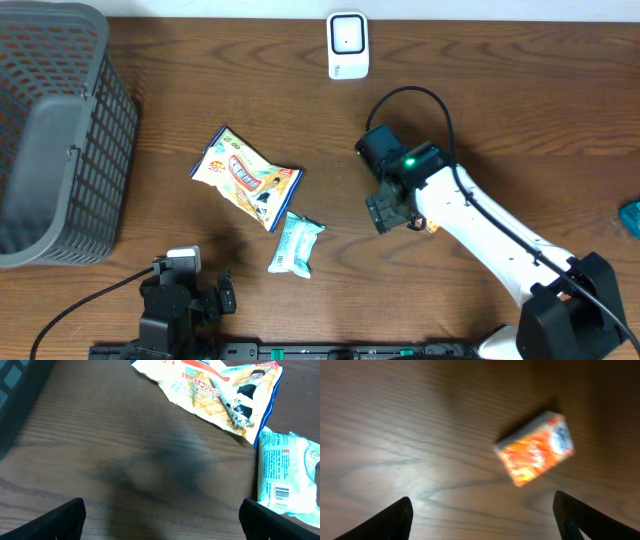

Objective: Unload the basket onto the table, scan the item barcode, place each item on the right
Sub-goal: 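Swing the right gripper back toward the orange box, then lower the right gripper and grasp the small orange Kleenex box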

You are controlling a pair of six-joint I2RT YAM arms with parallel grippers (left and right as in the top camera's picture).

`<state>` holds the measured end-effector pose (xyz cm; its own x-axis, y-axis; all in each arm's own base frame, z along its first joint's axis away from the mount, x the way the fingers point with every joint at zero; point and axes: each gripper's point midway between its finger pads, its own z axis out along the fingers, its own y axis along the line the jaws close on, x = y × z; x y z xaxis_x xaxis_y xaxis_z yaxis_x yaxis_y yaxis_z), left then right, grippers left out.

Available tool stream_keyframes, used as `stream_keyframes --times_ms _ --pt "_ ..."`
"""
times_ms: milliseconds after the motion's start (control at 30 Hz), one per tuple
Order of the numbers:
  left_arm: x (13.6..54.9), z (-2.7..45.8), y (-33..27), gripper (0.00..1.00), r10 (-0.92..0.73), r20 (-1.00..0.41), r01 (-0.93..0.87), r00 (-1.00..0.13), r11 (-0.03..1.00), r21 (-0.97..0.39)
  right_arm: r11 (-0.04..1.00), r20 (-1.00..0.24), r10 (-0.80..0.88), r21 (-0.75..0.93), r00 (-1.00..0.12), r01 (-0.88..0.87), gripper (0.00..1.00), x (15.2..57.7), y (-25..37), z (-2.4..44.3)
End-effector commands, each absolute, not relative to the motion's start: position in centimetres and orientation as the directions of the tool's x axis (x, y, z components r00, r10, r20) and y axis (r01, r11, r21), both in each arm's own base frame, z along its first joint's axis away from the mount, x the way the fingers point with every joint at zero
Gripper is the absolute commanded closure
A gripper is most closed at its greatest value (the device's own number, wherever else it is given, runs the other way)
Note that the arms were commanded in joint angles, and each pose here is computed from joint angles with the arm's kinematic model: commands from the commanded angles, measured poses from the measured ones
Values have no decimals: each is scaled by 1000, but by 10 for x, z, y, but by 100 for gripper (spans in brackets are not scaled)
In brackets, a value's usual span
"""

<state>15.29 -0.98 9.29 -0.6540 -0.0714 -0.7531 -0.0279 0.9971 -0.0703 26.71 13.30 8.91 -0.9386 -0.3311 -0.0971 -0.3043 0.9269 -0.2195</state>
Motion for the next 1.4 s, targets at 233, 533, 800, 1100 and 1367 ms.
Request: stream_keyframes --times_ms 233,533,800,1100,1367 --pt "151 91 -11 2 -71 -749 -21 -659 997 -76 910 -120 -281 -349 -952 -225 16 267 109 71" --pt "151 91 -11 2 -71 -749 -21 -659 997 -76 891 -94 -315 -373 -945 -259 17 264 103 37" --pt "151 91 -11 2 -71 -749 -21 -659 997 -76 797 12 -337 -529 -941 -292 27 267 74 16" --pt "151 91 -11 2 -71 -749 -21 -659 997 -76 741 65 -348 -592 -935 -317 44 272 66 -10" --pt "151 91 -11 2 -71 -749 -21 -659 997 -76 806 105 -336 -483 -936 -343 99 260 82 -24"
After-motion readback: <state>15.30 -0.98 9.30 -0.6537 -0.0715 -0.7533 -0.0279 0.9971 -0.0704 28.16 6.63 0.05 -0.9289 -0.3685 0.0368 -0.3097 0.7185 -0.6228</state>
